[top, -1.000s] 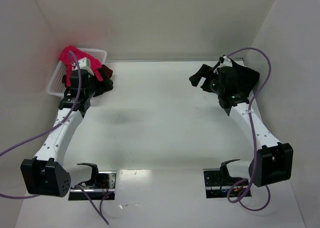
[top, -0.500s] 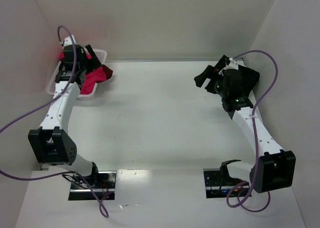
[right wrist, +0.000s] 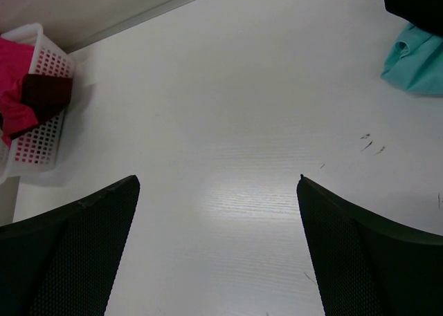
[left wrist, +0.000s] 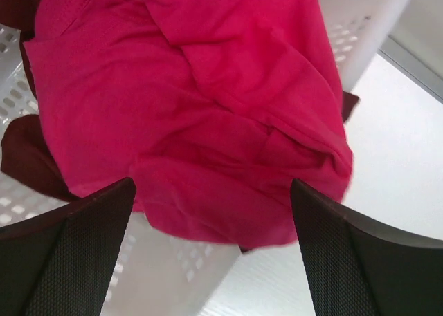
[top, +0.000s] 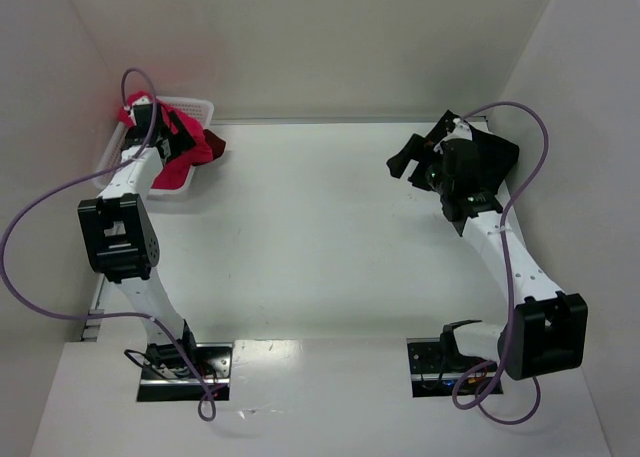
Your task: Fold and stack the t-shirts
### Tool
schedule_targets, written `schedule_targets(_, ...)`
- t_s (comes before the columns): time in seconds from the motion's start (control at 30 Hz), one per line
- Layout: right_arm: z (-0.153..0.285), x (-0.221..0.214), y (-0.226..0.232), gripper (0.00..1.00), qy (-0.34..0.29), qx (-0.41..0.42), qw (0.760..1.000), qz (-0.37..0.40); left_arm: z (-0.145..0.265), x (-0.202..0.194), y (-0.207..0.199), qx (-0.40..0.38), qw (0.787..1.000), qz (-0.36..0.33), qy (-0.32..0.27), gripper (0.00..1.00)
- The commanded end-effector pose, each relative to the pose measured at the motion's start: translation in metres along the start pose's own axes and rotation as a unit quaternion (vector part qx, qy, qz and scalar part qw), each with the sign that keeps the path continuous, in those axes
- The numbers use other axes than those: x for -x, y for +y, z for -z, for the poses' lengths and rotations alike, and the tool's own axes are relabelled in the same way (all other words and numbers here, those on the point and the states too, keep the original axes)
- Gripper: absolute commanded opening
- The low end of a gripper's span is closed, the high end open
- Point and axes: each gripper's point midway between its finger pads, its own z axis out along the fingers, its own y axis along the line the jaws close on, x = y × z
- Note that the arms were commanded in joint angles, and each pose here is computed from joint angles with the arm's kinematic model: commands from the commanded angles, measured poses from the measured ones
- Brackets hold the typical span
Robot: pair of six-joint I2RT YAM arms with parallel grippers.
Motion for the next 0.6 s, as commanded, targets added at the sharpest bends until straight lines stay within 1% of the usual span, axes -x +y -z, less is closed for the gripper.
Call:
schedule_targets(0.0,-0.002,0.003,-0.001,1.0,-0.002,-0.002,1.0,0.007,-0.022,0.011,0.003,-0.005,1.0,0.028,-0.01,1.0)
schedule_targets(0.07,-0.001,0.007,0.001,1.0,-0.006,0.0,1.0,0.008,-0.032,0.004,0.012,0.002,1.0,0.031,-0.004,1.0)
schedule_targets(0.2,-0.005,0.003,0.001,1.0,0.005,0.0,1.0,0.002,-0.04,0.0,0.032,0.022,0.999,0.049,-0.001,0.96)
schedule_targets(0.27,-0.007,0.003,0.0,1.0,0.009,-0.003,1.0,0.002,-0.045,-0.004,0.038,0.027,0.998,0.051,0.002,0.96)
schedule_targets(0.33,-0.006,0.006,0.002,1.0,0.005,0.0,1.0,0.002,-0.049,-0.008,0.048,0.027,0.998,0.057,0.009,0.91)
schedule_targets(0.37,-0.006,0.006,0.002,1.0,0.005,0.0,1.0,0.002,-0.05,-0.006,0.045,0.021,0.998,0.058,0.006,0.89)
schedule_targets(0.4,-0.006,0.006,0.002,1.0,0.005,0.0,1.0,0.002,-0.05,-0.009,0.042,0.011,0.998,0.058,0.01,0.81)
schedule_targets(0.43,-0.006,0.006,0.002,1.0,0.005,0.0,1.0,0.002,-0.051,-0.007,0.048,0.014,0.998,0.061,0.009,0.76)
schedule_targets(0.47,-0.006,0.006,0.002,1.0,0.005,0.0,1.0,0.002,-0.051,-0.01,0.046,0.008,0.998,0.062,0.012,0.66)
schedule_targets(0.53,-0.006,0.006,0.003,1.0,0.005,0.0,1.0,-0.003,-0.054,-0.015,0.044,0.0,0.998,0.061,0.02,0.59)
schedule_targets(0.57,-0.006,0.006,0.004,1.0,0.007,0.004,1.0,-0.003,-0.054,-0.016,0.042,-0.005,0.998,0.062,0.023,0.53)
